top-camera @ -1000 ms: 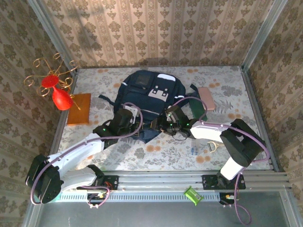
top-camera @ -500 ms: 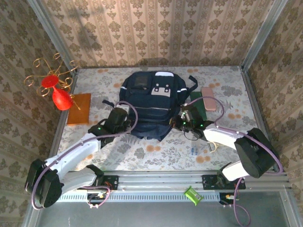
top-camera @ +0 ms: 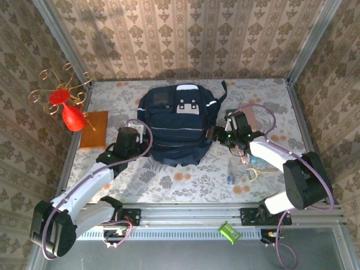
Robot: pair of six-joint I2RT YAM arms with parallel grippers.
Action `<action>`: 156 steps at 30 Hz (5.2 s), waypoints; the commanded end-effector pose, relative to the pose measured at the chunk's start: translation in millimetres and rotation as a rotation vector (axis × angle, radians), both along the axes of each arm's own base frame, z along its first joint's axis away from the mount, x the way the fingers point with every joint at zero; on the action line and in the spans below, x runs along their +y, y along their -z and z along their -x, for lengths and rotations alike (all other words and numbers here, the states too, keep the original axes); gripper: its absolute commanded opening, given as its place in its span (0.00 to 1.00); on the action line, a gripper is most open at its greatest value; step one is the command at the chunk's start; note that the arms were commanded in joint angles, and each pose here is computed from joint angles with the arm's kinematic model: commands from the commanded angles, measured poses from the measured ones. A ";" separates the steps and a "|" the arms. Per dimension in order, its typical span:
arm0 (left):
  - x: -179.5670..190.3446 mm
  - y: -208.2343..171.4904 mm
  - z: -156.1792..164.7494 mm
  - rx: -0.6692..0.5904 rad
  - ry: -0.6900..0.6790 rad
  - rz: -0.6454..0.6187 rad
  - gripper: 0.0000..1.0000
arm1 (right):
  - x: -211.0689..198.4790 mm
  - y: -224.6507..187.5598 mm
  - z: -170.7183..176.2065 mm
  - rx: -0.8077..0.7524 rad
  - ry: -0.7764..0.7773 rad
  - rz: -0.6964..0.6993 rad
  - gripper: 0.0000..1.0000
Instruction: Pack the student bag
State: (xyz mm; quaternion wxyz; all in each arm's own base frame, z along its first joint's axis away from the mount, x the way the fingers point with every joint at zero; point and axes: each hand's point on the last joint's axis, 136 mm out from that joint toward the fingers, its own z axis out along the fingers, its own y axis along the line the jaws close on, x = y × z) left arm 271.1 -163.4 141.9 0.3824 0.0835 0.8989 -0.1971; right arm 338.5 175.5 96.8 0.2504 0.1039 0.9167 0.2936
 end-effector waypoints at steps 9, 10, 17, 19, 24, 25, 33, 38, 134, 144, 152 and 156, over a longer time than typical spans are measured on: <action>-52.3 -36.3 16.9 -0.067 0.134 0.110 0.00 | 69.2 12.1 63.0 0.019 -0.040 -0.057 0.94; -53.6 -36.8 18.4 -0.068 0.139 0.109 0.00 | 70.8 17.3 61.3 0.024 -0.031 -0.041 0.94; -52.2 -33.9 26.0 -0.070 0.147 0.075 0.00 | 48.4 40.2 50.7 0.016 0.089 0.100 0.84; -50.5 -33.3 26.3 -0.073 0.142 0.072 0.00 | 42.5 43.3 50.6 0.006 0.125 0.096 0.78; -46.7 -32.7 25.7 -0.083 0.135 0.048 0.00 | 40.7 48.3 46.7 -0.001 0.143 0.109 0.51; -43.8 -33.2 24.4 -0.089 0.126 0.034 0.00 | 37.0 49.4 45.6 -0.006 0.149 0.124 0.43; 13.8 -20.4 5.5 -0.125 -0.062 -0.225 0.00 | -6.1 35.7 40.4 -0.044 0.193 0.185 0.08; 42.7 -14.2 -15.9 -0.102 -0.150 -0.206 0.00 | -22.9 18.5 36.4 -0.068 0.192 0.180 0.00; -49.1 -120.8 -99.4 -0.382 0.314 -0.009 0.00 | -124.9 13.4 -14.8 0.138 0.078 0.728 1.00; -49.6 -117.0 -99.2 -0.375 0.310 -0.009 0.00 | -120.7 69.5 -42.4 0.307 0.020 0.657 0.90; -49.9 -113.3 -100.8 -0.366 0.307 -0.020 0.00 | -106.2 80.6 -54.1 0.315 0.001 0.592 0.62; -50.7 -112.3 -101.2 -0.358 0.296 -0.004 0.00 | -92.5 62.5 -52.4 0.249 -0.014 0.525 0.50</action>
